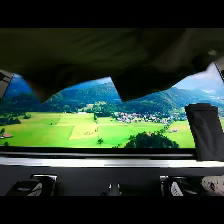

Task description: Fold the shirts.

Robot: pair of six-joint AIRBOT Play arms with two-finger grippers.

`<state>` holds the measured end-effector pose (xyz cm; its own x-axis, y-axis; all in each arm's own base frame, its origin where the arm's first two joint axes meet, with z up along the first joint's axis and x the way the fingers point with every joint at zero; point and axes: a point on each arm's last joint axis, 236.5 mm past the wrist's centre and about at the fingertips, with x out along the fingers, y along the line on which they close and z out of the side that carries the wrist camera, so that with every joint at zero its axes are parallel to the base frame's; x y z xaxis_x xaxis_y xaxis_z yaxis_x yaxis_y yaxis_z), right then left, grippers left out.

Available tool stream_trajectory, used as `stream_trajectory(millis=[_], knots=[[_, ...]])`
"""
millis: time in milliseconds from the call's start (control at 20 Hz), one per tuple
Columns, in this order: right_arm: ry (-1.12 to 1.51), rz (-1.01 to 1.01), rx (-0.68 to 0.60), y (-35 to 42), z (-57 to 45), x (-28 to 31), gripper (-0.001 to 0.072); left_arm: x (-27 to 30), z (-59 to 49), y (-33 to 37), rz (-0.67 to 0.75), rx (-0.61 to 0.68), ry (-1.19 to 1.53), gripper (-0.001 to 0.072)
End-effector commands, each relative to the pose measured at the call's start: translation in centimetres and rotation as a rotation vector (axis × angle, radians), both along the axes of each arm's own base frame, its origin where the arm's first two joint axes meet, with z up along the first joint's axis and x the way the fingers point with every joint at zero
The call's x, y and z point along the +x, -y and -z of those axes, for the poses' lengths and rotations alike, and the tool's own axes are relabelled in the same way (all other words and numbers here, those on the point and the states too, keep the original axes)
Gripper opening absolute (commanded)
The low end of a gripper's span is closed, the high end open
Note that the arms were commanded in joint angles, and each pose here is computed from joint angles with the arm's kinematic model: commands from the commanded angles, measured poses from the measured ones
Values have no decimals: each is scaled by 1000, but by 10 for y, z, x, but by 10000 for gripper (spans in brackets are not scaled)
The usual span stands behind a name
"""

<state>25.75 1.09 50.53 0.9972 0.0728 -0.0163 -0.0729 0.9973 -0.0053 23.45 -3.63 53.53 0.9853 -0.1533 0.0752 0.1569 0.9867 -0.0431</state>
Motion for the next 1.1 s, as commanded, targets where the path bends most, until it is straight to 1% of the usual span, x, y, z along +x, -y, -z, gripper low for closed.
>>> stream_trajectory(millis=[0, 150, 250, 300, 400, 550, 650, 750, 900, 1050], knots=[[60, 101, -35, 4, -18, -68, 21, -49, -14, -13, -52, 0, 42, 26], [-63, 114, -34, 13, 10, -49, 21, -16, 18, -18, -77, 37, -76, 27], [-258, 102, -16, 20, 54, -22, 21, 19, 51, -17, -74, 63, -191, 27], [-407, 87, -3, 24, 89, -7, 21, 43, 77, -17, -70, 69, -281, 27], [-703, 61, 51, 33, 158, 23, 21, 90, 145, -16, -63, 83, -489, 27], [-1075, 37, 154, 46, 264, 76, 21, 152, 291, -14, -49, 103, -861, 27], [-1262, 21, 158, 44, 339, 109, 21, 179, 385, -14, -42, 109, -1059, 27], [-1334, 21, 168, 31, 408, 157, 21, 206, 452, -12, -36, 105, -1171, 27], [-1268, 29, 226, 1, 479, 232, 22, 244, 520, -11, -36, 102, -1250, 27], [-1183, 14, 265, -27, 518, 277, 23, 281, 549, -9, -37, 97, -1249, 27]])
